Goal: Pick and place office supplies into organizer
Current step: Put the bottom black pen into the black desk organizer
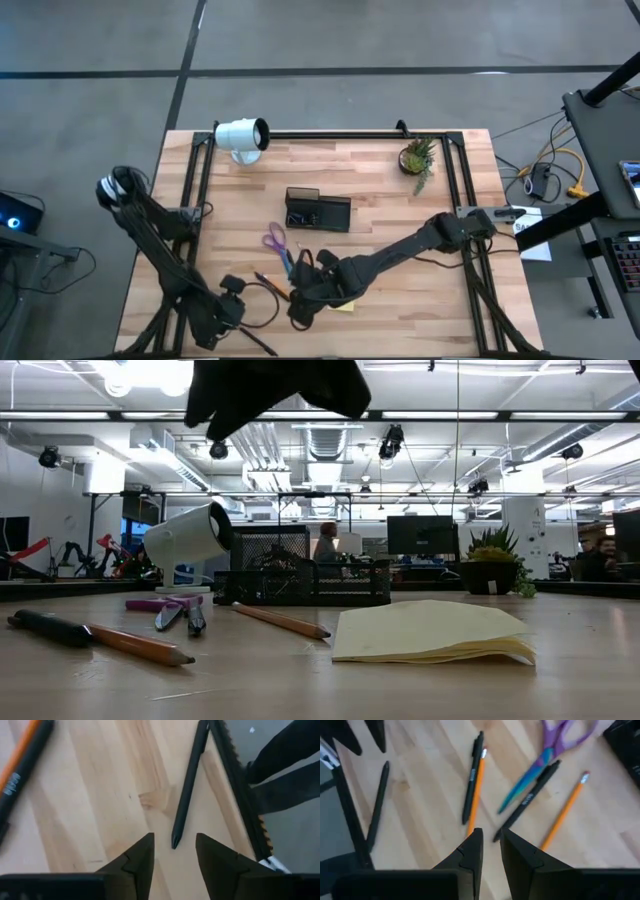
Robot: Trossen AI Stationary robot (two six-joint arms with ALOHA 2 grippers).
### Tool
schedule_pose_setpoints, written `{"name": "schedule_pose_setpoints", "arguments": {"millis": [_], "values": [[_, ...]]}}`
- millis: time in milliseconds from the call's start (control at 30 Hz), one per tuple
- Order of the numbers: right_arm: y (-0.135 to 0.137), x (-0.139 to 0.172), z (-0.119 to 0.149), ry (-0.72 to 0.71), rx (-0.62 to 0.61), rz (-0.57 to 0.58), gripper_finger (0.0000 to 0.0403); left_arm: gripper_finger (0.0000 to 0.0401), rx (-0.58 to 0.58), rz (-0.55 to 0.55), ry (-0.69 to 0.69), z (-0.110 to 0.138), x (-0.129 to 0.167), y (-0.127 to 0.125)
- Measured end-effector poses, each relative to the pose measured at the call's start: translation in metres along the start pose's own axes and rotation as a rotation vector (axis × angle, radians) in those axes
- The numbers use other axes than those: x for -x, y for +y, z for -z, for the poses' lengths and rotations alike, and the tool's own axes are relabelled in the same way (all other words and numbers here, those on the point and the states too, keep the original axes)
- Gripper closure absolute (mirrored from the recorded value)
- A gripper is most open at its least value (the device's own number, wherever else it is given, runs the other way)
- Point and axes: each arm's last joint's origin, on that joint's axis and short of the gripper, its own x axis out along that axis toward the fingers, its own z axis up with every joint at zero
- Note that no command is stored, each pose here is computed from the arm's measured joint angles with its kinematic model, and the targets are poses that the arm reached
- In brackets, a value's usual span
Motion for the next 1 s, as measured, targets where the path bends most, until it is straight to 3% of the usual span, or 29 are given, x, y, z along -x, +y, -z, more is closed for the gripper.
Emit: {"name": "schedule_pose_setpoints", "arguments": {"millis": [467, 1000], "values": [[0.003, -0.019, 0.033, 0.035, -0.083, 0.030, 0.0344, 0.0384, -0.023, 0.015, 0.050, 0.008, -0.023, -0.008], [0.006, -0.021, 0.039, 0.033, -0.059, 0.021, 0.0344, 0.0389, 0.011, -0.037, 0.077, 0.014, -0.044, -0.008]]}}
